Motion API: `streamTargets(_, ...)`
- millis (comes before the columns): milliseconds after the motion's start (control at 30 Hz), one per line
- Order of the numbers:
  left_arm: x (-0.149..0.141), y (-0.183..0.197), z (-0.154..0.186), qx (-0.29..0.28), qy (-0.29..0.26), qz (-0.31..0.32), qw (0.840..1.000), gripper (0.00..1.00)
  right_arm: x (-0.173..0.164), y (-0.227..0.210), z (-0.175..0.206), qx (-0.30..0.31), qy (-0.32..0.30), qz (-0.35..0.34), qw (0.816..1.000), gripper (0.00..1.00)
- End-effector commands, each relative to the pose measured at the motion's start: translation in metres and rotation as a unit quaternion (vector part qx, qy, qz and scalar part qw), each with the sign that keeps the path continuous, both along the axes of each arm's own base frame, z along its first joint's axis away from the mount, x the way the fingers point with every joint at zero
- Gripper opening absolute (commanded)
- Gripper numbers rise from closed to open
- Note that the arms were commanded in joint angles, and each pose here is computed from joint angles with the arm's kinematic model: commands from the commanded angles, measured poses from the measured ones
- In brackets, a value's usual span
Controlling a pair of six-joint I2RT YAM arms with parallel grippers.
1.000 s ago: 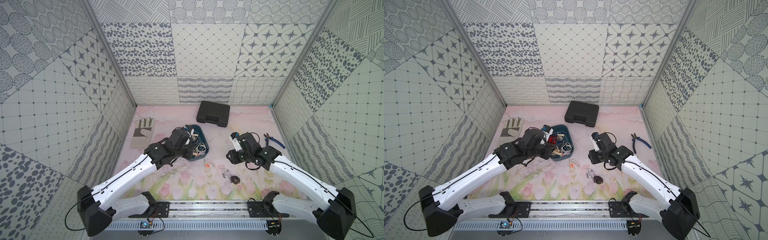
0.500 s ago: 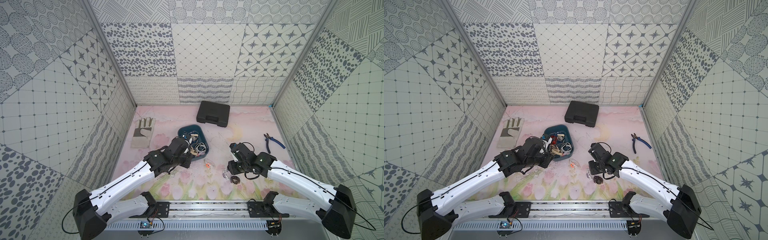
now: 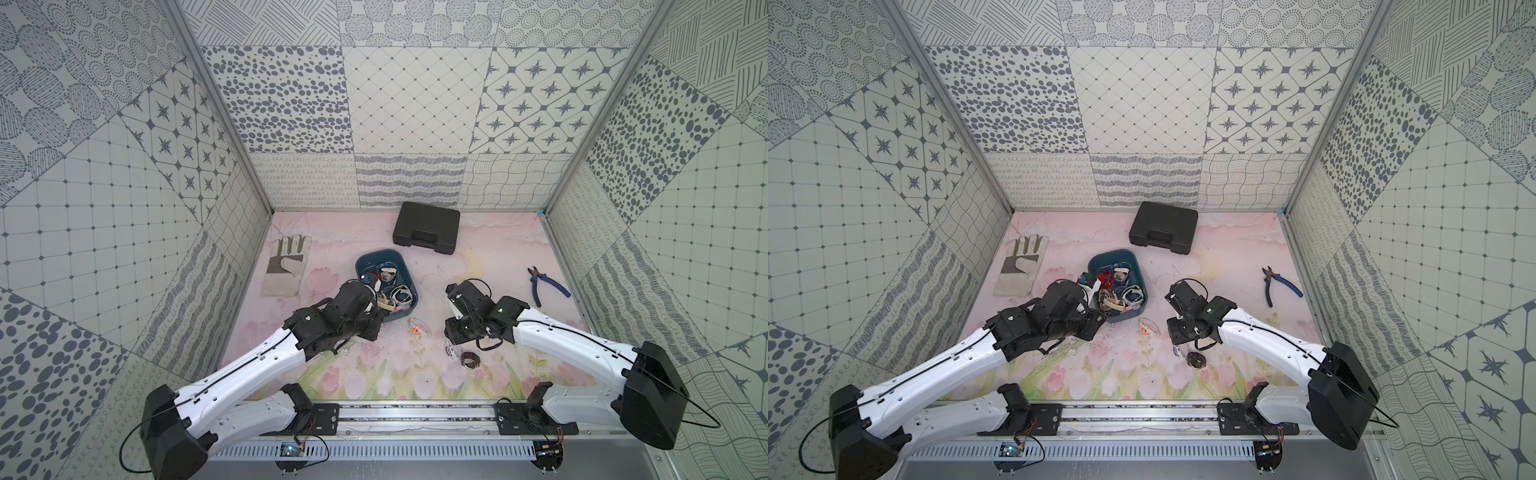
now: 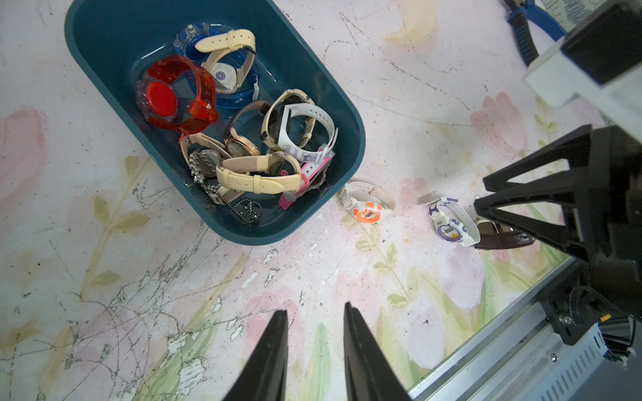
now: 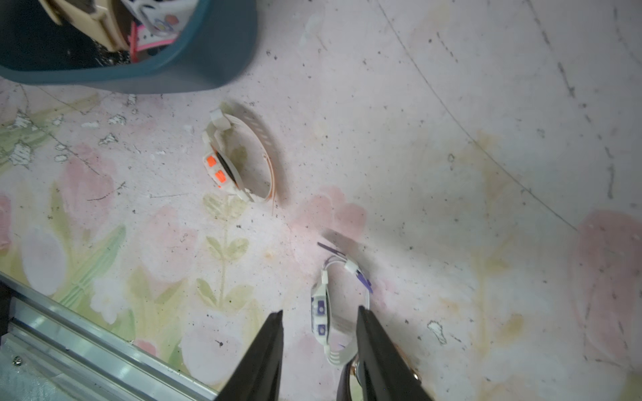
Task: Put the watch into the storage box
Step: Adjust the watch at the center of the board.
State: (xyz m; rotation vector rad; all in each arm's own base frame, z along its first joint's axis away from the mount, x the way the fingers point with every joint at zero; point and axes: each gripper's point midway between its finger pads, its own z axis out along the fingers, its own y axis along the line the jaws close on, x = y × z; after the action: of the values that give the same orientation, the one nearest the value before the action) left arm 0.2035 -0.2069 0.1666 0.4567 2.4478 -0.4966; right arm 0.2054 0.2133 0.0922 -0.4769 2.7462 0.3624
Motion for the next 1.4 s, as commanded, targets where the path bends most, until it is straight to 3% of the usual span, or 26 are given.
streamTargets(0,0.003,-0.004,0.008,-0.022,-0.013,0.003,1.0,0.32,0.012,0.027,0.01,0.037,-0.014,0.04,0.998,0.38)
streamTargets(333,0.001,-0.001,0.006,-0.019,-0.013,0.005,1.0,0.32,-0.02,-0.006,-0.018,-0.049,0.036,0.038,0.997,0.37)
streamTargets(467,0.001,-0.002,0.005,-0.018,-0.012,0.003,1.0,0.32,-0.027,-0.004,-0.02,-0.036,0.038,0.043,0.998,0.37)
streamTargets(767,0.001,-0.001,0.0,-0.013,-0.01,0.004,1.0,0.32,-0.039,-0.015,-0.039,-0.106,0.052,0.049,0.992,0.37)
streamTargets(1367,0.002,-0.002,-0.001,-0.013,-0.013,0.0,1.0,0.32,-0.047,-0.013,-0.053,-0.146,0.066,0.06,0.985,0.38)
